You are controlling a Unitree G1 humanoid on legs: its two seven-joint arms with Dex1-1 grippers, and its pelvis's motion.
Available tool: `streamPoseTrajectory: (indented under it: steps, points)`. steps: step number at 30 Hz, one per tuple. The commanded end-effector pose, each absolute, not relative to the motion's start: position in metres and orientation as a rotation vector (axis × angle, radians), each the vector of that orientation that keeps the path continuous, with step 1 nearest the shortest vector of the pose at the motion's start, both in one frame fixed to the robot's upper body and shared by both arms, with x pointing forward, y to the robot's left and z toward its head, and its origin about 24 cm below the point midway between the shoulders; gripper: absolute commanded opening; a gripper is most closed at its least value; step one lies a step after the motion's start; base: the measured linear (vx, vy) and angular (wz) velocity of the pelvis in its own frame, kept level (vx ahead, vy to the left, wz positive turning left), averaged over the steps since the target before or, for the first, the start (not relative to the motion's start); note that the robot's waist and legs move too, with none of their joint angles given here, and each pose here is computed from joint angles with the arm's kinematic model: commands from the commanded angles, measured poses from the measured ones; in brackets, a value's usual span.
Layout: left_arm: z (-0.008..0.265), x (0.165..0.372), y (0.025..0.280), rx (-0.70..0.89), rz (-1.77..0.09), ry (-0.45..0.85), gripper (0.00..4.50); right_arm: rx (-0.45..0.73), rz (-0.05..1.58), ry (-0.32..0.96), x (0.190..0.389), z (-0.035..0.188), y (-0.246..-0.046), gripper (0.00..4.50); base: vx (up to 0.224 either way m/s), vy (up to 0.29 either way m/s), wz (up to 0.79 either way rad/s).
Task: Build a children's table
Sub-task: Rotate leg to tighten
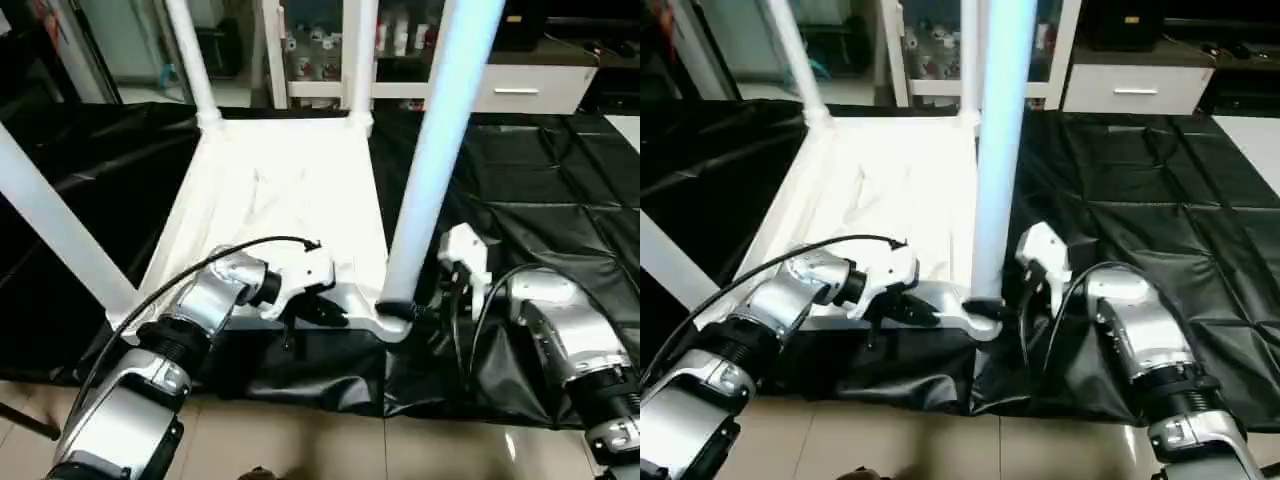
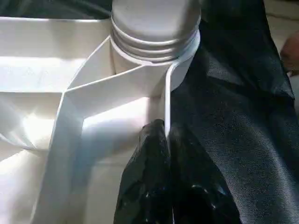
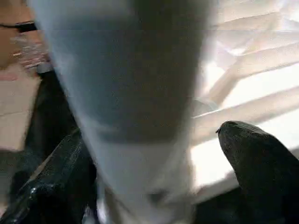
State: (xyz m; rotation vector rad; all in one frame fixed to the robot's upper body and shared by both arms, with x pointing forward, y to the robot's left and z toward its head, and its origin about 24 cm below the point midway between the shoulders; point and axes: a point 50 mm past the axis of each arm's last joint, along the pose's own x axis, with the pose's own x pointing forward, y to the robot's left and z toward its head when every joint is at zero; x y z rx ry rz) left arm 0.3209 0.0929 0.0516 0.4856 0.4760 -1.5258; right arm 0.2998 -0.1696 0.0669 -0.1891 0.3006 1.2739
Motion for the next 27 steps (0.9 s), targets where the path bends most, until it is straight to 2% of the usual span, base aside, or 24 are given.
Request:
streamPoseTrajectory:
  steps: [1,6,8,10,12,13,20,22,27]
  points:
    - [0.026,0.307,0.093,0.503,-1.566,0.623,0.0,-0.201,1.321,0.312,0.298,0.069,-0.165,4.22,0.0,0.0,0.0]
    - [0.029,0.306,0.093,0.496,-1.554,0.623,0.0,-0.211,1.399,0.384,0.294,0.062,-0.16,4.22,0.0,0.0,0.0]
    - [0.029,0.305,0.092,0.496,-1.556,0.624,0.0,-0.223,1.386,0.38,0.296,0.061,-0.161,3.89,0.0,0.0,0.0]
    - [0.028,0.305,0.091,0.499,-1.56,0.625,0.0,-0.218,1.368,0.374,0.298,0.062,-0.161,3.89,0.0,0.0,0.0]
    - [0.028,0.304,0.091,0.501,-1.563,0.628,0.0,-0.215,1.364,0.373,0.299,0.063,-0.161,3.56,0.0,0.0,0.0]
    - [0.027,0.304,0.092,0.502,-1.563,0.63,0.0,-0.216,1.367,0.377,0.299,0.063,-0.161,3.56,0.0,0.0,0.0]
    - [0.027,0.303,0.091,0.511,-1.558,0.637,0.0,-0.277,1.374,0.43,0.296,0.058,-0.17,2.96,0.0,0.0,0.0]
    - [0.026,0.303,0.091,0.515,-1.556,0.637,0.0,-0.29,1.374,0.437,0.296,0.057,-0.171,2.65,0.0,0.0,0.0]
    - [0.026,0.304,0.092,0.531,-1.542,0.641,0.0,-0.347,1.391,0.474,0.297,0.052,-0.171,2.33,0.0,0.0,0.0]
